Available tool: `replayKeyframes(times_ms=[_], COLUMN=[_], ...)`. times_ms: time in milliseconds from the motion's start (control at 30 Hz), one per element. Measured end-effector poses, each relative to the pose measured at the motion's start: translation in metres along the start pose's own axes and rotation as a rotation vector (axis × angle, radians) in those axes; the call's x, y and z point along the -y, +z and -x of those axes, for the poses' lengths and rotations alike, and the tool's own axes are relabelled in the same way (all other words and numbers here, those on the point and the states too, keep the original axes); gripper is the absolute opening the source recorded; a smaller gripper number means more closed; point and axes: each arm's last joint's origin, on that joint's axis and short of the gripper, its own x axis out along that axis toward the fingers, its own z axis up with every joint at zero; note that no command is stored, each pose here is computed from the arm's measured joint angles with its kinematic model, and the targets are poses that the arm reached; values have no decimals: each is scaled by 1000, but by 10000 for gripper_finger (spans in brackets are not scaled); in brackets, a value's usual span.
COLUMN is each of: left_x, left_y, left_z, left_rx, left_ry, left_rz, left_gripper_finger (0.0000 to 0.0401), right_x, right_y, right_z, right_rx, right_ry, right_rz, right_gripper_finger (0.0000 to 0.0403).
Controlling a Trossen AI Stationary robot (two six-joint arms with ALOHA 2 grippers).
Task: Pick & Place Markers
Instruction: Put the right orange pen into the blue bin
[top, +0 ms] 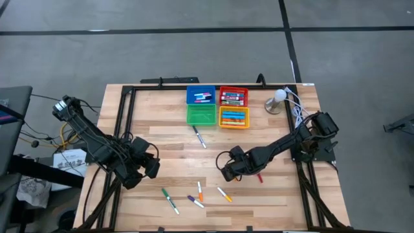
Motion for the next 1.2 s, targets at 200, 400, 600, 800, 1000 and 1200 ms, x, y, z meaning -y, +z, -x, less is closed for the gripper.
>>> replayKeyframes(times_ms=[200, 400, 600, 800, 1000, 1200], left_x=[0, 0, 0, 0, 0, 1], left_y=[0, 0, 1, 1, 0, 1], left_z=[0, 0, 0, 0, 0, 0], left_rx=[0, 11, 18, 18, 18, 30], left_ry=[-2, -3, -5, -5, -6, -7], left_rz=[1, -6, -6, -5, -5, -5], left_gripper_finger=[166, 166, 166, 166, 166, 166], right_x=[-1, -3, -7, -4, -3, -3], right_y=[-2, -6, -9, -8, -7, -6], right_z=[0, -17, -29, -25, -26, -26], right_rx=[0, -37, -54, -34, -42, -40], right_ry=[11, -9, -69, -106, -108, -106], right_rz=[-8, -10, 7, 26, 33, 39], right_gripper_finger=[112, 112, 112, 112, 95, 55])
